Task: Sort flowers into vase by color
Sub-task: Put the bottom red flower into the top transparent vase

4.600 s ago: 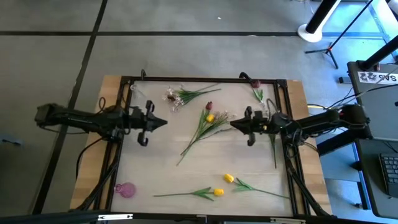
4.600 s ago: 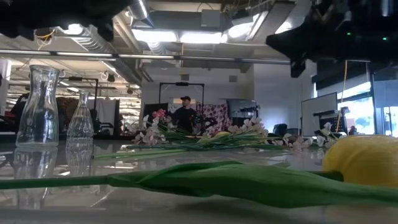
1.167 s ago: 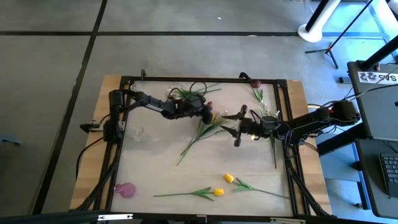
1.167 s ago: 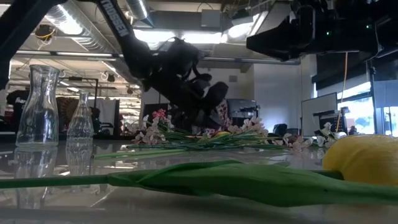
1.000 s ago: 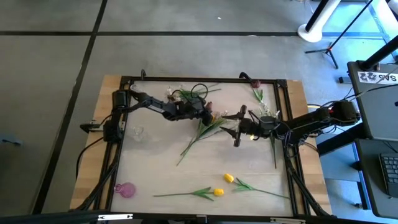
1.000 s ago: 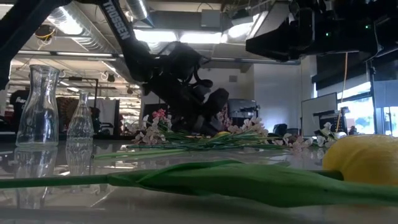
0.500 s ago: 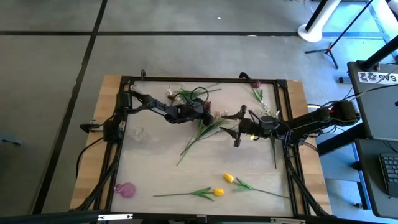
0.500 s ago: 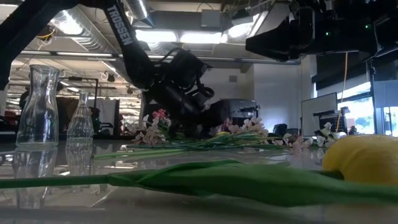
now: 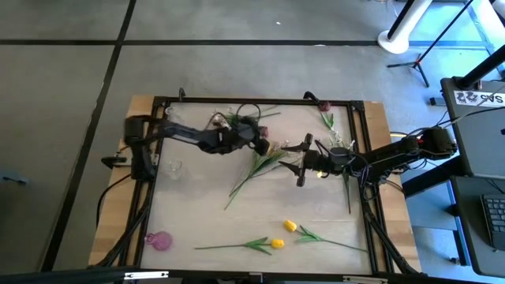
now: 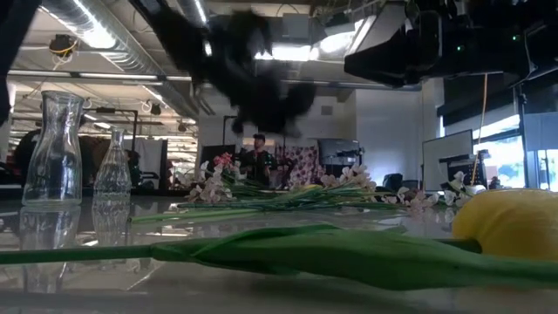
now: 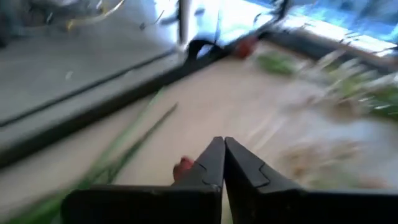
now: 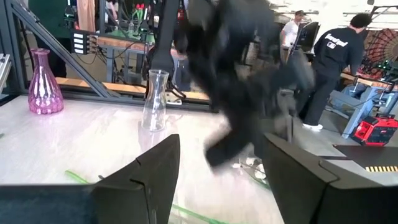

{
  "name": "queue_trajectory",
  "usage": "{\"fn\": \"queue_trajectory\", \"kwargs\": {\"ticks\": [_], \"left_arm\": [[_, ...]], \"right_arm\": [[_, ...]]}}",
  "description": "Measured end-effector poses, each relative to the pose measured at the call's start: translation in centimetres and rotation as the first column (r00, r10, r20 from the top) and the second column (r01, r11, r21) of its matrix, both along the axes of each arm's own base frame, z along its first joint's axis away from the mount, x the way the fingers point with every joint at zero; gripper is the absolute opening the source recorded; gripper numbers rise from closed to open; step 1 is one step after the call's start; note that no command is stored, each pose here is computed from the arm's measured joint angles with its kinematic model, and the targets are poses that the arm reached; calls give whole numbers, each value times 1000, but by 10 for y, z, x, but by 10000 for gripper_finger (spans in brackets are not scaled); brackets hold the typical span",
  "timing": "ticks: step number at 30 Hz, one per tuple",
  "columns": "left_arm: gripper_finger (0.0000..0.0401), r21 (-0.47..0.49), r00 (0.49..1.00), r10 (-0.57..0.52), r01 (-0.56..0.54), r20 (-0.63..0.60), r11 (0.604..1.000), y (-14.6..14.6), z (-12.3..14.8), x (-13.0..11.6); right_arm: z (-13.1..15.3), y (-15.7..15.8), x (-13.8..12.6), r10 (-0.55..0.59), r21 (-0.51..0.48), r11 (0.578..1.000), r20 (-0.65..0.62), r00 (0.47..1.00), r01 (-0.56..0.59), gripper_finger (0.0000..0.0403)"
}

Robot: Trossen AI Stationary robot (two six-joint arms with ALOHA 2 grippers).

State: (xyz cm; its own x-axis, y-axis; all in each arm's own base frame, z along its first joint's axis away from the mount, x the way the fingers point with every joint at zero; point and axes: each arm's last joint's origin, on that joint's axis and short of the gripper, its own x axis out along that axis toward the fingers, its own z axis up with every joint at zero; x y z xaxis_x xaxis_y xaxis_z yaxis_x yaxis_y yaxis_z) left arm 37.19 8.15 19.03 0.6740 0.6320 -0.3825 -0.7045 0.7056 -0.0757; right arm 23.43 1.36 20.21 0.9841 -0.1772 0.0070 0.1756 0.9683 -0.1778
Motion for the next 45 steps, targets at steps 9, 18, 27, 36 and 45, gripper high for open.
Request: {"fn": "queue_trajectory", "kwargs": {"ticks": [9, 18, 27, 36, 45], "left_arm": [[4, -14, 999, -33, 33, -5, 999, -27, 46, -27], [86, -209, 999, -30, 23, -30, 978, -12, -46, -13], [125, -249, 990, -59, 26, -124, 968, -10, -89, -2], [86, -259, 976, -24, -34, -218, 965, -14, -95, -8], [9, -66, 976, 43, -59, -215, 996, -23, -50, -16]], "right_arm": [[-1, 0, 0, 0, 5, 1000, -7, 1000, 0, 223], [0, 0, 0, 0, 22, 1000, 3, 1000, 0, 223], [-1, 0, 0, -9, 17, 1000, -10, 1000, 9, 223], [-1, 0, 0, -9, 17, 1000, -11, 1000, 10, 223], [-2, 0, 0, -9, 17, 1000, -12, 1000, 10, 223]]}}
